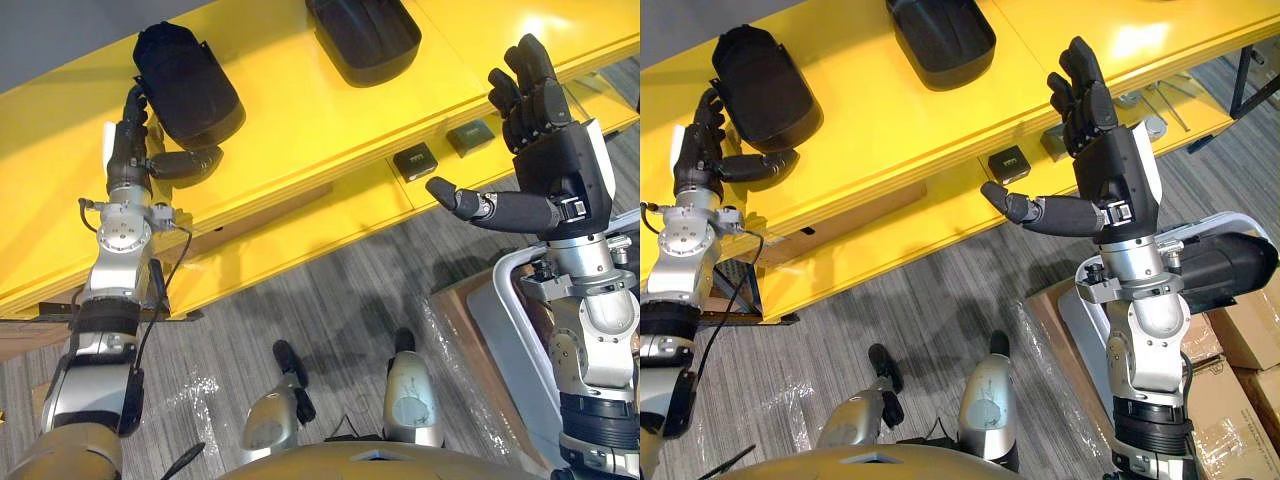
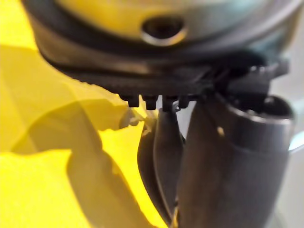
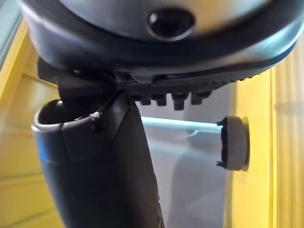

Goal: Walk over and take three plastic housings, then place them on the shelf

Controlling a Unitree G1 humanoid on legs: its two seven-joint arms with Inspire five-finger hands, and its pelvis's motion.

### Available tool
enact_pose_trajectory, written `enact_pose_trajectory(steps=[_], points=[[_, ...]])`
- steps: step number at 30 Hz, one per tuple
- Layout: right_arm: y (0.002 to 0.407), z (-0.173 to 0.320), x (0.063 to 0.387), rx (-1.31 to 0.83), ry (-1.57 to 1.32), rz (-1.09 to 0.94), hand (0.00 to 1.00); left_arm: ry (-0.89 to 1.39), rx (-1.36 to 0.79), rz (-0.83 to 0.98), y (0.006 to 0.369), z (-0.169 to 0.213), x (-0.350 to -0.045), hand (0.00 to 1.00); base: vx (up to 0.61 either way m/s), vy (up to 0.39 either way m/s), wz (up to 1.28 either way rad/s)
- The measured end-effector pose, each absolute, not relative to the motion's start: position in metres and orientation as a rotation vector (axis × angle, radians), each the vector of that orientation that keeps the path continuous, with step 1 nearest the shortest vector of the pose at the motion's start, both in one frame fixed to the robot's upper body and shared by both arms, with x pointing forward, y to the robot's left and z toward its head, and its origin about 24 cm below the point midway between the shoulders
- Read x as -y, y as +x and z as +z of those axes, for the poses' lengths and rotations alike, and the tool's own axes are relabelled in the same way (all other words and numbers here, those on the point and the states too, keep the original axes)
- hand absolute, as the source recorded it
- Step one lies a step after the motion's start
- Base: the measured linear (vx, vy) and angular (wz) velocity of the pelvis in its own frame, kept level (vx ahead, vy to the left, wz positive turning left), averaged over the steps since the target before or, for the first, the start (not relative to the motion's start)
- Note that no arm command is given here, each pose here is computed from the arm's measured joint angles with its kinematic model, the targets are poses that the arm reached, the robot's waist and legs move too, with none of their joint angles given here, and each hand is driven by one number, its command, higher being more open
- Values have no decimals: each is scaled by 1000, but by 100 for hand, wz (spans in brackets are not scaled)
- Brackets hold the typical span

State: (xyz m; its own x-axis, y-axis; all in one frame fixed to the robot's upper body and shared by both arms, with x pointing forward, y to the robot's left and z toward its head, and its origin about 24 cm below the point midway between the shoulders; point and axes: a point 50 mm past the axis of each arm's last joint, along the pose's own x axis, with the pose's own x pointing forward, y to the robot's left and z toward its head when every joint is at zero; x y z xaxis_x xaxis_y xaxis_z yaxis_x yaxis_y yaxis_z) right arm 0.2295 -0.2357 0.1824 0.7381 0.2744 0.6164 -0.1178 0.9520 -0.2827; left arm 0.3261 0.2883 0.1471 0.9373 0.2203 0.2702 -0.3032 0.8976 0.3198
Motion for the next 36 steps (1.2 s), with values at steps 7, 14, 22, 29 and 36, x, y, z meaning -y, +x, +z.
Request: enact_pose_trajectory(steps=[7, 14, 22, 29, 36], points=[[238, 170, 235, 598, -138, 115, 100, 293, 330, 184, 272, 132, -253, 100, 48, -15, 38], [261, 147, 216, 469, -112, 95, 100, 128, 330, 122, 228, 114, -225, 100, 14, -7, 42], [332, 196, 211, 460, -267, 100, 100, 30, 306, 40, 219, 106, -217, 100, -57, 10, 23], [377, 212, 233, 233, -453, 116, 100, -44, 254, -41, 209, 93, -208, 100, -42, -11, 23], [386, 208, 236, 124, -875, 214, 100, -94, 207, -99, 202, 82, -197, 100, -38, -17, 19]])
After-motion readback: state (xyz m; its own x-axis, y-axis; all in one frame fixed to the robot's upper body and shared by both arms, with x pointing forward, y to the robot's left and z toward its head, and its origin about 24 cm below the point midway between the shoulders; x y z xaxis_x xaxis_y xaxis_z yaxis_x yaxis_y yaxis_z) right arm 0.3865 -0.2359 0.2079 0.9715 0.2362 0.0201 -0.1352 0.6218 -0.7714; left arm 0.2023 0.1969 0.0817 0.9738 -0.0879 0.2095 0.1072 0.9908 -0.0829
